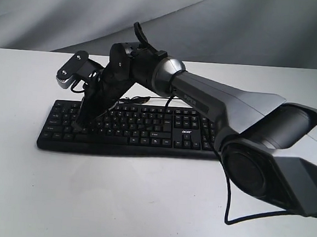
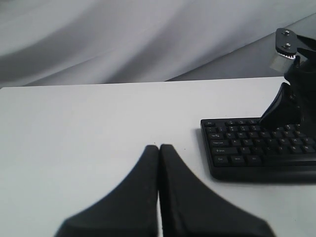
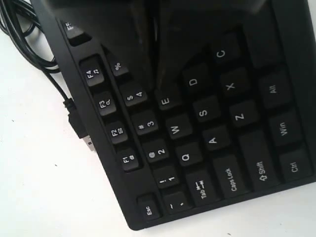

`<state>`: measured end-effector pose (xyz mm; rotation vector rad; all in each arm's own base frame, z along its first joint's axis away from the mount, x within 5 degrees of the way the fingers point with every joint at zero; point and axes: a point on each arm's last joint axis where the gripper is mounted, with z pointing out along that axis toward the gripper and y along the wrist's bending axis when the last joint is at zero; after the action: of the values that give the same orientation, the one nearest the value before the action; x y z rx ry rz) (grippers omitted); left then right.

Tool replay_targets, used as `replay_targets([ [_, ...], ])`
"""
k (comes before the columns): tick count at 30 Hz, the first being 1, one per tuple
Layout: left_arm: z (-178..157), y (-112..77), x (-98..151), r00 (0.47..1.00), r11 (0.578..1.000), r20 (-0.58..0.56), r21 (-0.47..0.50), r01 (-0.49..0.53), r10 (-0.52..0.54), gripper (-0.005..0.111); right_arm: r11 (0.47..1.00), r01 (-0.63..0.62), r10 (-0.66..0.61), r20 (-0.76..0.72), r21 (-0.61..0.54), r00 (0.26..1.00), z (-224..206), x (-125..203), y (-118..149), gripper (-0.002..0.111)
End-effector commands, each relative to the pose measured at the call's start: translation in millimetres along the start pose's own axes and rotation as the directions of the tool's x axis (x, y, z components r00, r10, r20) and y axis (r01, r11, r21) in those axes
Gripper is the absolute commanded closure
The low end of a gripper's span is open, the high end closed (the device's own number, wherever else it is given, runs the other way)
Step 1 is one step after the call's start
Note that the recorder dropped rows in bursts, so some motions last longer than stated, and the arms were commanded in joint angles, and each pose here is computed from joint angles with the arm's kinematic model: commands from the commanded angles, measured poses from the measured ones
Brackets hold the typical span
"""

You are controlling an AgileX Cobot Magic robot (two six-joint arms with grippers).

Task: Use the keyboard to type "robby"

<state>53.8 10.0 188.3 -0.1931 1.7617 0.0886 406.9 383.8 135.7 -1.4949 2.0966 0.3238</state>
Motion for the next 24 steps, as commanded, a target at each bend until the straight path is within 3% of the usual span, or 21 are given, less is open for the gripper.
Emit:
replay_targets([
  [1,0.2,-0.1,0.9,1.000,1.000,0.003,0.001,0.012,-0.012,0.106,1.000,-0.016,0.015,0.023,0.016,1.000,-1.6,-0.6,-6.4,0.108],
  [24,0.2,-0.1,0.9,1.000,1.000,0.003,0.001,0.012,-0.012,0.106,1.000,-0.021,0.020,0.010,0.007,1.000,5.3,3.9,-5.2,0.108],
])
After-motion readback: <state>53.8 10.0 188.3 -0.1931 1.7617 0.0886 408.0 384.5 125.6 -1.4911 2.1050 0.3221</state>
